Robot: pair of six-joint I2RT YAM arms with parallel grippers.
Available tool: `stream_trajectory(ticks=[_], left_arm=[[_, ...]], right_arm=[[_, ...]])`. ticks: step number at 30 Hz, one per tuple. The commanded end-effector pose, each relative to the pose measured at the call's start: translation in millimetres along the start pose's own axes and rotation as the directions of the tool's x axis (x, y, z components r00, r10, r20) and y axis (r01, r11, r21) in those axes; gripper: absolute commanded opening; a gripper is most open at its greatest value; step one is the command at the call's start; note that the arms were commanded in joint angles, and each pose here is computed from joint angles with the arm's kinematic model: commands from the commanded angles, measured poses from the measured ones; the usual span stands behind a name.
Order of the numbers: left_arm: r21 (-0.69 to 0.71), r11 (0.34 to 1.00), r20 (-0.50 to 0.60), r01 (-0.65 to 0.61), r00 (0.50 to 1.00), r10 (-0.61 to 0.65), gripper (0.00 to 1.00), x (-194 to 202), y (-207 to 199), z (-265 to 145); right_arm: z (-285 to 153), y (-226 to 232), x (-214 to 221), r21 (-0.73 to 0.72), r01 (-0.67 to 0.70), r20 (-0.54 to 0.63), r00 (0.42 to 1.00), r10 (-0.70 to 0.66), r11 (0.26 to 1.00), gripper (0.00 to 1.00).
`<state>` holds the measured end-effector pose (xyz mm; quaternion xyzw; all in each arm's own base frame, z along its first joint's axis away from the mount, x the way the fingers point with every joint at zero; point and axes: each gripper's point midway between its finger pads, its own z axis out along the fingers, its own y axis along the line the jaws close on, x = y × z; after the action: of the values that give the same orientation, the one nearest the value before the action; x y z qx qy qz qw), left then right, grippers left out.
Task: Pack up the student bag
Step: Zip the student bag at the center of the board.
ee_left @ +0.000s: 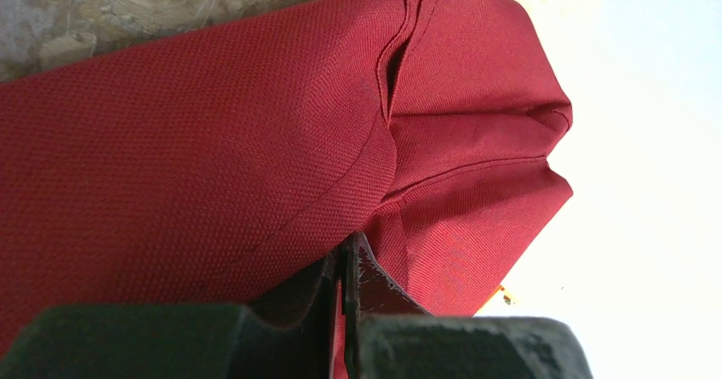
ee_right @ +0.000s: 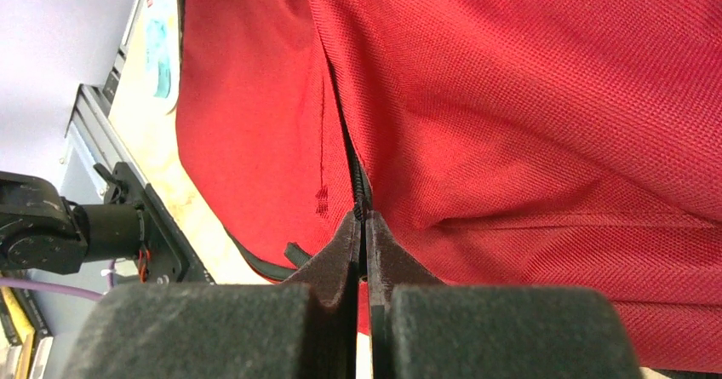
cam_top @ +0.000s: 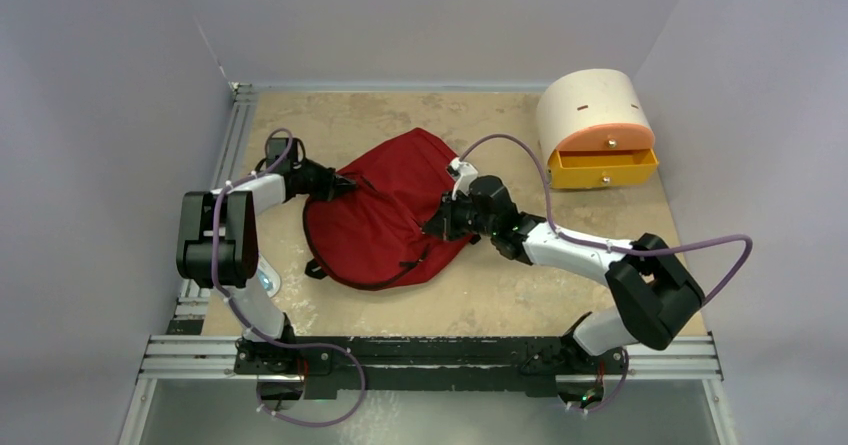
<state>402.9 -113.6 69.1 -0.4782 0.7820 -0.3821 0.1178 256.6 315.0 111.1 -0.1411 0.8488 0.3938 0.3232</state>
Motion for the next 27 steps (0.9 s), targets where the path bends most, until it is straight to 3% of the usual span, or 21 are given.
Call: stream_trajectory(ticks=[1, 8, 11, 15, 21, 27], left_arm=[[0.028, 0.998, 0.188, -0.056, 0.981, 0.05, 0.0, -52.3, -16.7, -5.3], [0.106, 0.979, 0.135, -0.172, 0.978, 0.157, 0.0, -42.1, -41.9, -11.9], [0.155, 0.955, 0.129, -0.253, 0.964, 0.234, 0.02, -35.4, -59.6, -22.8], [0.217, 0.891, 0.18, -0.399, 0.913, 0.365, 0.28, -25.3, -89.9, -52.0], [0.208, 0.753, 0.336, -0.624, 0.769, 0.544, 0.55, -11.8, -123.6, -111.0], [0.122, 0.587, 0.485, -0.8, 0.564, 0.668, 0.65, 7.9, -129.4, -172.0]], right_arm=[[-7.5, -6.3, 13.4, 0.023, -0.004, -0.021, 1.0, 0.004, 1.0, 0.0], [-4.1, -9.6, 11.3, 0.037, -0.02, -0.001, 1.0, 0.02, 0.999, 0.01], [-10.9, 2.9, -9.5, 0.022, -0.024, 0.055, 0.998, 0.023, 0.999, 0.1], [-28.0, 14.0, -47.7, 0.049, -0.021, 0.176, 0.984, 0.012, 0.999, 0.27], [-65.8, 16.4, -97.4, 0.155, -0.027, 0.354, 0.935, -0.029, 0.988, 0.41], [-115.1, 26.6, -137.4, 0.203, -0.009, 0.523, 0.846, -0.101, 0.979, 0.47]])
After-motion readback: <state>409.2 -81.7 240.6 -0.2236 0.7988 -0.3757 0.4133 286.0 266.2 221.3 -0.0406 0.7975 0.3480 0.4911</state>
